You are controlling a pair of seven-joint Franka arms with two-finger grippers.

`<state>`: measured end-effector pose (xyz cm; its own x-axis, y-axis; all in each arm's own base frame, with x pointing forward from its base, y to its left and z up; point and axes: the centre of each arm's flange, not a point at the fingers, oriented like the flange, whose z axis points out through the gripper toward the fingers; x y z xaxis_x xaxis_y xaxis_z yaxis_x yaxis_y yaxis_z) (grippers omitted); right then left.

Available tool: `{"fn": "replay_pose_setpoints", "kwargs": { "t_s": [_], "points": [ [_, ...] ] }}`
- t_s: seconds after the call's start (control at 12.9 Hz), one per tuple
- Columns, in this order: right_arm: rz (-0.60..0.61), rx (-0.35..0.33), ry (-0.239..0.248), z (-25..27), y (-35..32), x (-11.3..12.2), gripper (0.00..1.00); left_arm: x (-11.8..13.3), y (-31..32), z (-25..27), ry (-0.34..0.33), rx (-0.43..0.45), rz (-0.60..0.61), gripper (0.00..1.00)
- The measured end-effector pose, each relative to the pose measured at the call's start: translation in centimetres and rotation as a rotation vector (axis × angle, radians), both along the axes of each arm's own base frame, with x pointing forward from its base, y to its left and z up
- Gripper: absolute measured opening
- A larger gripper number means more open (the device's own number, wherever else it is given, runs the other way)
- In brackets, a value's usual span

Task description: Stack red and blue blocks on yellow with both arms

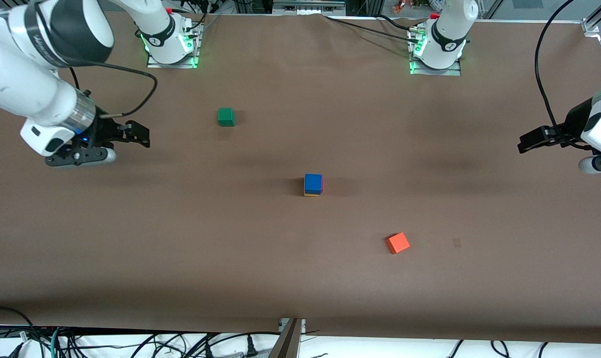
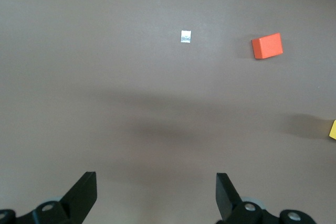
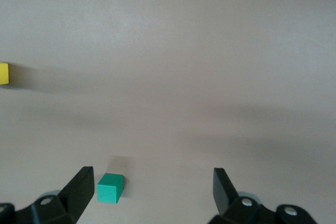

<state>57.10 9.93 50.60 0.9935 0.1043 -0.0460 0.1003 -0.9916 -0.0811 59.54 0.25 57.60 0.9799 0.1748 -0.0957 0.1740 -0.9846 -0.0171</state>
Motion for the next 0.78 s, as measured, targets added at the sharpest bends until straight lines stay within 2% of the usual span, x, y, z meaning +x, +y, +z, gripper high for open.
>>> {"fn": "replay_pose_setpoints", "kwargs": {
  "t_s": [0.31, 0.78],
  "points": [
    [0.02, -0.017, -0.041, 2.0, 0.4, 0.5, 1.0, 0.0, 0.0, 0.0, 0.0, 0.0, 0.0, 1.0],
    [0.01, -0.03, -0.045, 2.8, -0.4, 1.4, 1.0, 0.0, 0.0, 0.0, 0.0, 0.0, 0.0, 1.0]
  ]
}}
